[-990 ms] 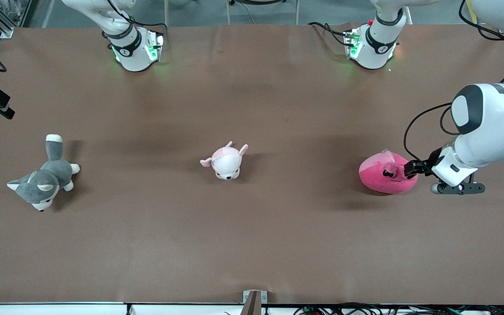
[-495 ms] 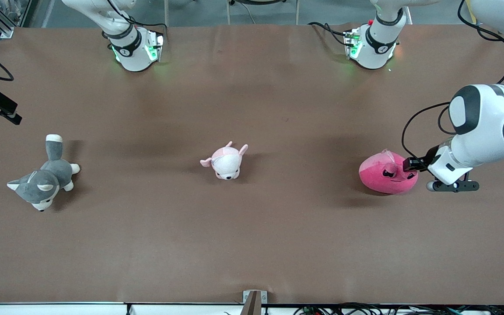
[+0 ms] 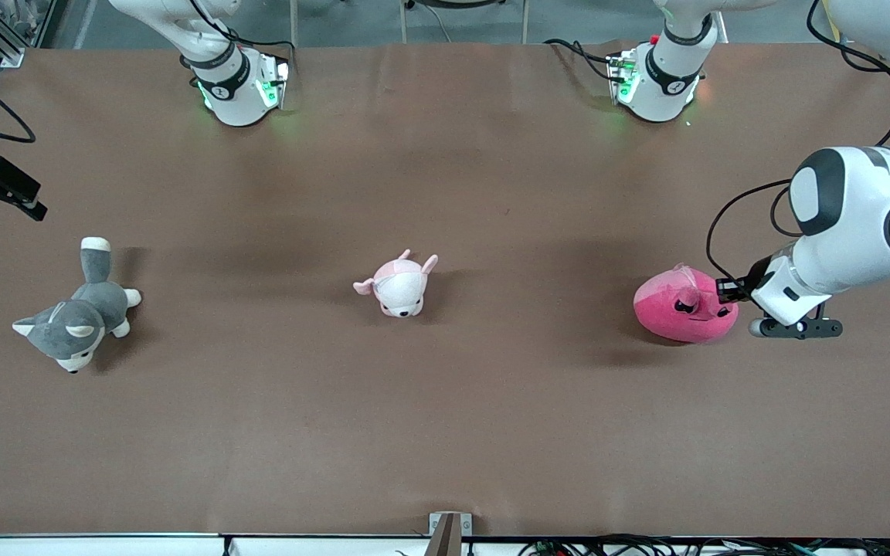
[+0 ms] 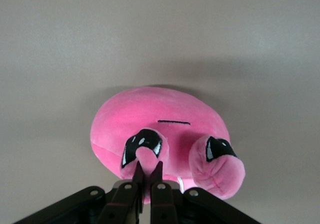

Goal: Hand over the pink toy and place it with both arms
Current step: 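Close the left gripper on the hot-pink plush's face, then lift the pink plush with the left gripper while the right gripper reaches in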

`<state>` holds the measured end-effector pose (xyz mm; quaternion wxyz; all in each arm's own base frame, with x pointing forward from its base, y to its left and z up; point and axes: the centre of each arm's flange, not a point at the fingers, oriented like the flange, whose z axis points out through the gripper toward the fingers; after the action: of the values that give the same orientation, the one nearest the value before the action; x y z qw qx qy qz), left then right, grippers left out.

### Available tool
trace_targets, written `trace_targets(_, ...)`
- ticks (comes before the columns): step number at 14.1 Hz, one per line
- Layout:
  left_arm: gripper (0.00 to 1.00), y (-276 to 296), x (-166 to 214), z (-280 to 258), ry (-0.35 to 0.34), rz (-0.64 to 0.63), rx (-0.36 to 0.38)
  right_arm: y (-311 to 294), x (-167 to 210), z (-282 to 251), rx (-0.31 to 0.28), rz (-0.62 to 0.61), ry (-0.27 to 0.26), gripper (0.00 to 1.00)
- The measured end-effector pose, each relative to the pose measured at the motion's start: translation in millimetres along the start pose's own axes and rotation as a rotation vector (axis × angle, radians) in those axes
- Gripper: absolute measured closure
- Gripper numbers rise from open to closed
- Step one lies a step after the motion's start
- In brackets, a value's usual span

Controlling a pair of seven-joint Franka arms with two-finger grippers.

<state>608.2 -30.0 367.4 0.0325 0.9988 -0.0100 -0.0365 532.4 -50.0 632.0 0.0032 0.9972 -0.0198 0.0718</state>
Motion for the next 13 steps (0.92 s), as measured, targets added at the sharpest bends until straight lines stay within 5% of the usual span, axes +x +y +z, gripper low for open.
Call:
trace_targets(9, 0.93, 108.9, -26.1, -141.8, -0.068, -0.063, -0.197, -1.8, -0.8, -12.8, 0.000, -0.003, 0.010, 0.00)
trace_targets(13, 0.93, 206.1, -47.3, -173.0, -0.062, -0.105, -0.239, -16.2, -6.6, -1.8, 0.035, -0.040, -0.070, 0.00)
